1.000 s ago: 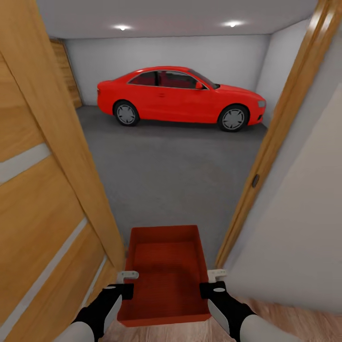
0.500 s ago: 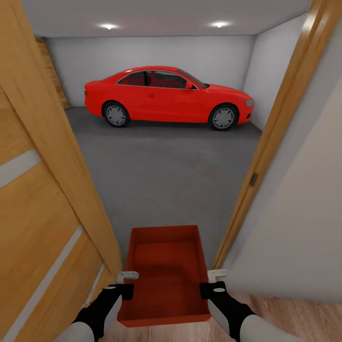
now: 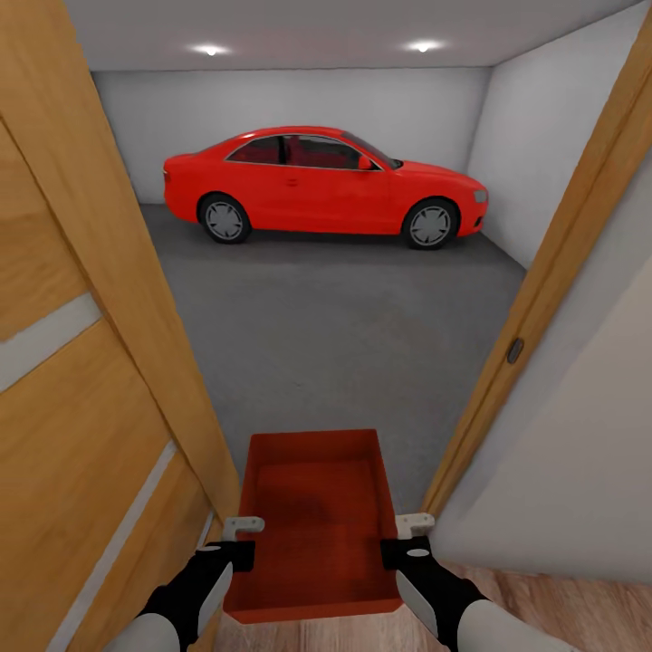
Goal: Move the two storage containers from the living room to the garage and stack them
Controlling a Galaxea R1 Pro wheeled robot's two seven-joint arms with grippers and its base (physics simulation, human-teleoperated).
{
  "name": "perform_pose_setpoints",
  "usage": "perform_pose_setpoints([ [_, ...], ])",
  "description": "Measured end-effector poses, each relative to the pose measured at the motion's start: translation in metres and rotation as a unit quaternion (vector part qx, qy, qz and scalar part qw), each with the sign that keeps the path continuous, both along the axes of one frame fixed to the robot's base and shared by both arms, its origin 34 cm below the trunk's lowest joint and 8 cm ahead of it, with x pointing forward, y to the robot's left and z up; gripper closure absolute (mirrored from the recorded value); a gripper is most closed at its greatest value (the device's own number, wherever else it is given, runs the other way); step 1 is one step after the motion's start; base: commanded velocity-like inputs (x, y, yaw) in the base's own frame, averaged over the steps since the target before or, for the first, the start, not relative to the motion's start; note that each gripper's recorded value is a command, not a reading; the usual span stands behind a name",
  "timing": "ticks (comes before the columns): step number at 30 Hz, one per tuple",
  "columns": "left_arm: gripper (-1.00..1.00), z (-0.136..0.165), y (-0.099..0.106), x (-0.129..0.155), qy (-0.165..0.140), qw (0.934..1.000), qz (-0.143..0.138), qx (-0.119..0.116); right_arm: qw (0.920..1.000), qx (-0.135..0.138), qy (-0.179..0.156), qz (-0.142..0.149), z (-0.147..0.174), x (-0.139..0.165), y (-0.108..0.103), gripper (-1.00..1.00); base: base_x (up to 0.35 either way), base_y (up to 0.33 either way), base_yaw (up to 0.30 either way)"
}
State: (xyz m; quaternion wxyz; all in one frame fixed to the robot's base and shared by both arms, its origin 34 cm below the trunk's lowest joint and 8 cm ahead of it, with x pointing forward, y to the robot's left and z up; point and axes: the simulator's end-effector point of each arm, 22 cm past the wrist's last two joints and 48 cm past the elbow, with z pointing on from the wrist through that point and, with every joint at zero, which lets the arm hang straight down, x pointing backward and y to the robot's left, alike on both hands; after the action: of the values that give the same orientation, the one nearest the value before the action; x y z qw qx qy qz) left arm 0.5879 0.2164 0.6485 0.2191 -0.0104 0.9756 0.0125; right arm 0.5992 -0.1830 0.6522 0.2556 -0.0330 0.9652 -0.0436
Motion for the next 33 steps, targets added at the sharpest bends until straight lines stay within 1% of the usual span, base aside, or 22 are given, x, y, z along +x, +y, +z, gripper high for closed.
perform_pose_setpoints([
  [6,1.0,0.0002,0.0,0.0003,0.0,1.0,0.0,0.0,1.0,0.0,0.0,0.0,0.0002,0.0003,0.0,1.0,0.001,0.002,-0.027],
  [18,1.0,0.0001,0.0,0.0002,0.0,1.0,0.0,0.0,1.0,0.0,0.0,0.0,0.0002,0.0002,0.0,1.0,0.0,0.0,-0.163],
  [21,1.0,0.0003,0.0,0.0005,-0.001,1.0,0.0,0.0,1.0,0.0,-0.001,0.0,0.0003,0.0005,0.0,1.0,0.0,0.017,-0.021],
  [27,1.0,0.0001,0.0,0.0001,0.0,1.0,0.0,0.0,1.0,0.0,0.0,0.0,0.0001,0.0001,0.0,1.0,0.032,0.167,-0.002],
  [33,1.0,0.0003,0.0,0.0006,-0.001,1.0,0.0,0.0,1.0,0.0,-0.001,0.0,0.0004,0.0006,0.0,1.0,0.004,0.018,0.0],
])
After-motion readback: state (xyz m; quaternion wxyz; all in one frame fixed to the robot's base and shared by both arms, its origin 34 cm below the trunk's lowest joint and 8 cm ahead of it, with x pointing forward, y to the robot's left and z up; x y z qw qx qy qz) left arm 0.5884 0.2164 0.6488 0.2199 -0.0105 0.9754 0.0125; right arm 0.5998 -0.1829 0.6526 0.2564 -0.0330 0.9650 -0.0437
